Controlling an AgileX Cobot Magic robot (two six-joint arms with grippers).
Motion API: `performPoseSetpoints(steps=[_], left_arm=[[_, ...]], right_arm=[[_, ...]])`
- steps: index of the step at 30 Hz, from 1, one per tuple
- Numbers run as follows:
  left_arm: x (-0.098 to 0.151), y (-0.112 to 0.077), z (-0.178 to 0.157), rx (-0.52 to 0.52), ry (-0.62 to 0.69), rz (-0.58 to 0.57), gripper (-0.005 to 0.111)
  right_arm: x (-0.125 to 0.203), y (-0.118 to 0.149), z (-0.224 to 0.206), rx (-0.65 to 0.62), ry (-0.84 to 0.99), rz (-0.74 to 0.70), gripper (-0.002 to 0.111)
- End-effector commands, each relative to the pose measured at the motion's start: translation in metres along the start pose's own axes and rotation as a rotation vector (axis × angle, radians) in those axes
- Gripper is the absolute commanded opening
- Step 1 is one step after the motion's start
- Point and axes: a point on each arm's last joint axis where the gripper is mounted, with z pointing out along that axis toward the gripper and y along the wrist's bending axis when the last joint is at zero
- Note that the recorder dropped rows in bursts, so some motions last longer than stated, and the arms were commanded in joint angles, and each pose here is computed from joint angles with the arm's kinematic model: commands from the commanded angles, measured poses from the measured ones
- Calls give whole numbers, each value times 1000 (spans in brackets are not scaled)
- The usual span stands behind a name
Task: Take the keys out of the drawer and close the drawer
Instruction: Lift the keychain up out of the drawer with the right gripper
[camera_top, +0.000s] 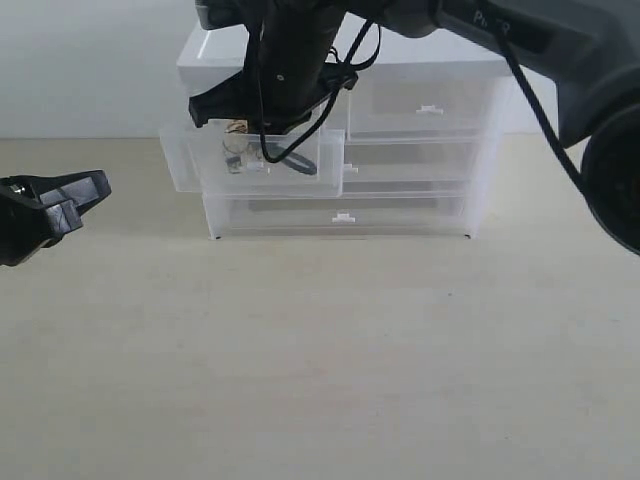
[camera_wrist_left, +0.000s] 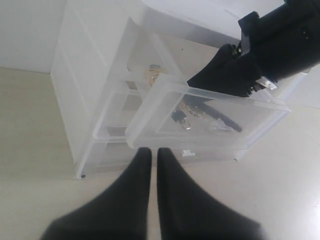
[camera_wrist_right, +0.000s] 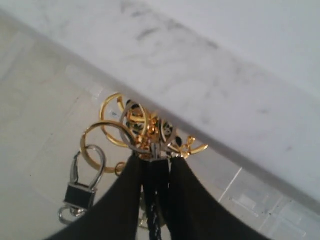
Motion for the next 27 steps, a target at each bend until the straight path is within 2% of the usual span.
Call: performPoseSetpoints(steps=[1, 11, 17, 23, 27], left_arm=[[0, 0, -2, -1, 1, 11, 4], [0, 0, -2, -1, 1, 11, 4], [1, 0, -2, -3, 3, 11, 4], [1, 0, -2, -3, 3, 11, 4], [1, 0, -2, -3, 3, 11, 4]], right_arm=[[-8, -8, -14, 58, -62, -81, 0], [-23, -6, -75, 41, -210, -75, 0], [-27, 13, -113, 7, -306, -109, 0], [-25, 17, -145, -18, -339, -104, 0], [-19, 16, -158, -14, -298, -112, 0]])
